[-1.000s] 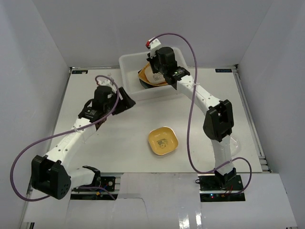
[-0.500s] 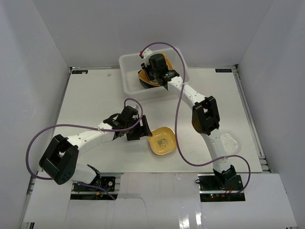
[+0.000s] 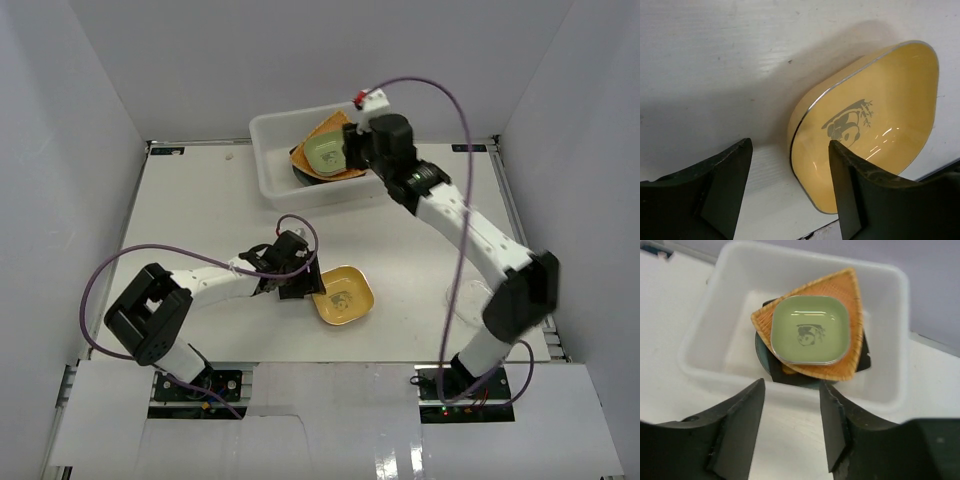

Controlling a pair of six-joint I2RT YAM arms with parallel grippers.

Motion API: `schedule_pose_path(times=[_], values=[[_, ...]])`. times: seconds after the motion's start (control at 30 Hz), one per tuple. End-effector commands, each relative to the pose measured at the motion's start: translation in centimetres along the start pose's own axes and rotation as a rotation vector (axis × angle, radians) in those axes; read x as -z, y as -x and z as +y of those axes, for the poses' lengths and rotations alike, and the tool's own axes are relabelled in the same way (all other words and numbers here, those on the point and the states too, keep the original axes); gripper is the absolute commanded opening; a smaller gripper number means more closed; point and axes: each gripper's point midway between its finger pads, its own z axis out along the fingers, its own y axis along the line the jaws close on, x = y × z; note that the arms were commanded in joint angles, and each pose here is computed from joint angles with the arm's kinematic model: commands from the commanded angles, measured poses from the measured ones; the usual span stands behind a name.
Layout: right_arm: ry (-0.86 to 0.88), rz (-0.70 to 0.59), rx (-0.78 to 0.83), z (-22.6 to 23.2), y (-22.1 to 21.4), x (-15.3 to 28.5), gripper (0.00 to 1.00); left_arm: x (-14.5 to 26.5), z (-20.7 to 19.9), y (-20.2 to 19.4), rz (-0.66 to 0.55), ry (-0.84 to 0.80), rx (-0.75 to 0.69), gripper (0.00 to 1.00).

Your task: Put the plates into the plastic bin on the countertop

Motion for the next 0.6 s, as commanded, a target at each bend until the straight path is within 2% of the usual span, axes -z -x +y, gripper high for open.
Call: schedule_pose_path(times=[0.0,0.03,0.1,0.13,0.17,0.23,0.27,0.33,0.37,0.57], values=[[-0.173,0.075,-0.183,-4.2,-6.9,7.1,0.49,-0.4,-0.6,0.7,-0.06,-0.019,-0.019,0.71],[-0.205,0.045,-0.267,-5.5,-7.2,10.0,0.47,-0.2,-0.6,0.8,-0.07,-0.024,-0.022,0.67],[-0.225,0.141,-0.333,-6.3,-12.4,12.6,0.42,-0.1,-0.7,0.8,-0.081,-0.037,-0.029,0.57],[-0.259,0.19,-0.367,-7.3,-16.2,14.9,0.42,0.0,-0.3,1.0,-0.101,-0.023,-0.031,0.48],[-0.287,0.218,-0.401,-7.6,-18.0,16.2,0.44,0.0,-0.1,1.1,-0.111,-0.017,-0.036,0.39],[-0.358,0.304,-0.425,-8.7,-22.5,20.0,0.52,0.2,0.4,1.0,-0.124,-0.011,-0.041,0.2],[-0.386,0.325,-0.441,-9.0,-23.6,21.0,0.62,0.5,0.3,1.2,-0.141,-0.022,-0.045,0.15],[-0.423,0.37,-0.47,-9.5,-25.4,23.2,0.72,0.9,0.5,1.2,-0.155,-0.026,-0.045,0.04],[-0.424,0.399,-0.487,-9.3,-26.6,23.5,0.78,1.4,0.5,1.2,-0.166,-0.038,-0.048,0.0],[-0.512,0.549,-0.55,-9.8,-31.5,23.8,0.79,4.2,-0.5,2.1,-0.239,-0.105,-0.071,0.0]])
